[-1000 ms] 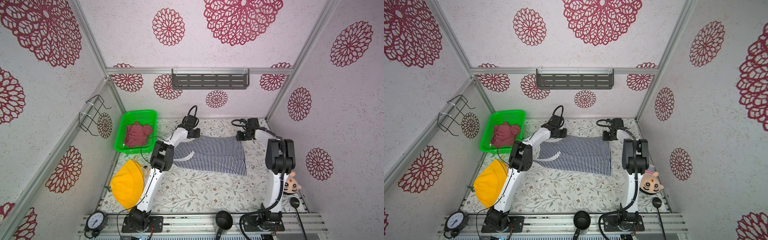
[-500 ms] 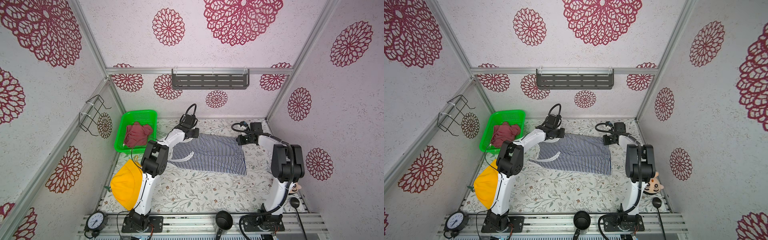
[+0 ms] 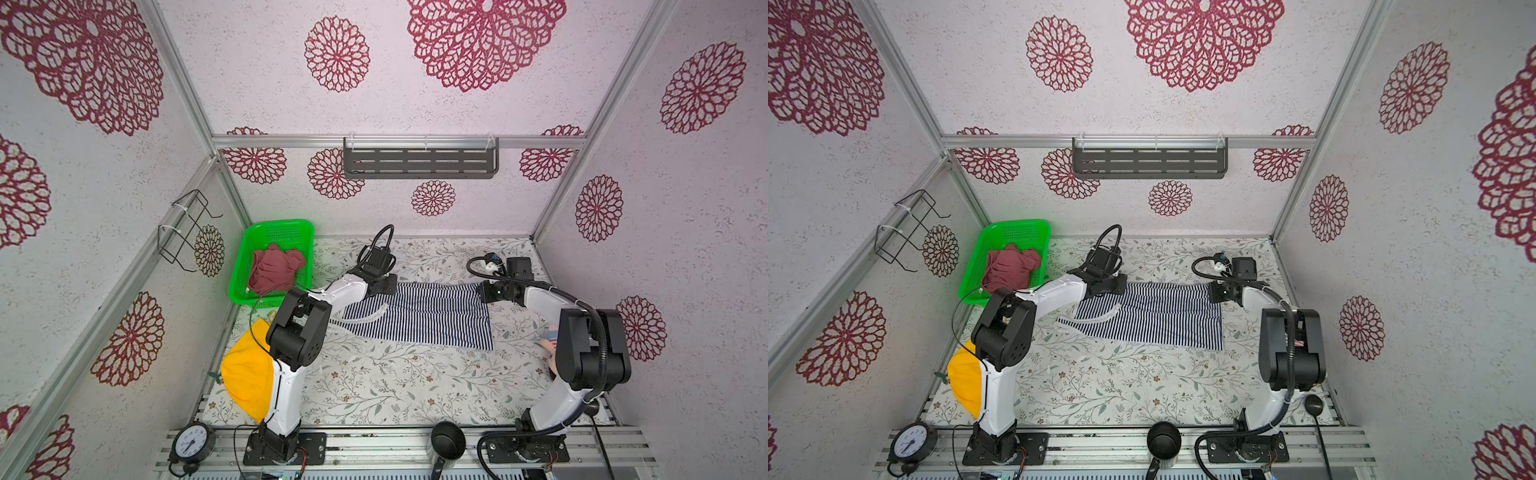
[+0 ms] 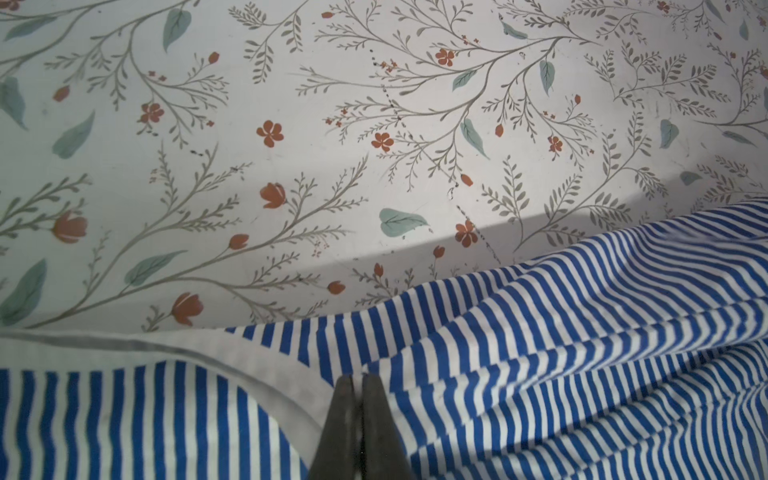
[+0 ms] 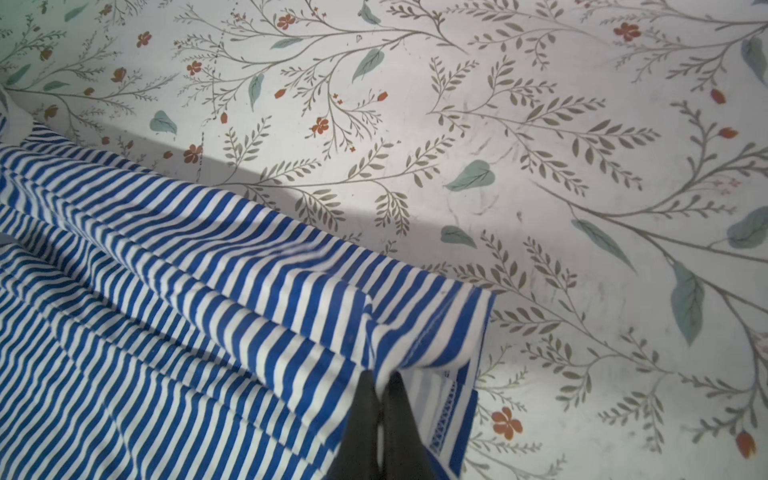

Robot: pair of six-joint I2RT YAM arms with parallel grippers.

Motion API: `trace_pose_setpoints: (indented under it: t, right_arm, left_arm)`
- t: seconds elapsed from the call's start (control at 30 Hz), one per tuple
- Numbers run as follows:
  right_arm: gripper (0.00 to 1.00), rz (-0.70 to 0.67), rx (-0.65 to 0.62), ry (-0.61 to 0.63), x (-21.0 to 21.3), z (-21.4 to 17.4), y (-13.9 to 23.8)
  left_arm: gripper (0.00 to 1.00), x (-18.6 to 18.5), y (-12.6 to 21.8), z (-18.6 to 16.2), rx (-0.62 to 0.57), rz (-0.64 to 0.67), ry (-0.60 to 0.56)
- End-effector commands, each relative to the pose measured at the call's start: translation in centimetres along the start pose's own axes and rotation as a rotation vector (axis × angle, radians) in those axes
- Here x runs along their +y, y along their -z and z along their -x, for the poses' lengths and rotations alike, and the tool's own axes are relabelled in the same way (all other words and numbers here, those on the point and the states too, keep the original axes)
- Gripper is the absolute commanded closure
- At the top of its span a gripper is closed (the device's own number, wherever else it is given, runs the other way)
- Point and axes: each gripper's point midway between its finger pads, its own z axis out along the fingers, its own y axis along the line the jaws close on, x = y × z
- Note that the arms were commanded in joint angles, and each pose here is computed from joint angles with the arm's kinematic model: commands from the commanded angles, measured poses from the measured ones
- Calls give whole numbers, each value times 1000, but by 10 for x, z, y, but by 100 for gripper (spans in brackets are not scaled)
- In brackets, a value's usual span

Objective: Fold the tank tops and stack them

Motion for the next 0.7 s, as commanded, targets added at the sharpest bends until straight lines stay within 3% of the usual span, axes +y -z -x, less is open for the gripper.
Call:
trace_pose_setpoints:
  t: [0.0,0.37,0.67]
  right_arm:
    - [100,-19,-59,-3,3,10,19]
    - [100,-57,-40,-52,6,-19,34]
    - [100,-83,-26,-111,9,-40,48]
  left_arm:
    - [100,-2,22,19,-87,0,17]
    - [100,-8,63,10,-115,15,-4]
    - [100,-7,62,-22,-59,37,19]
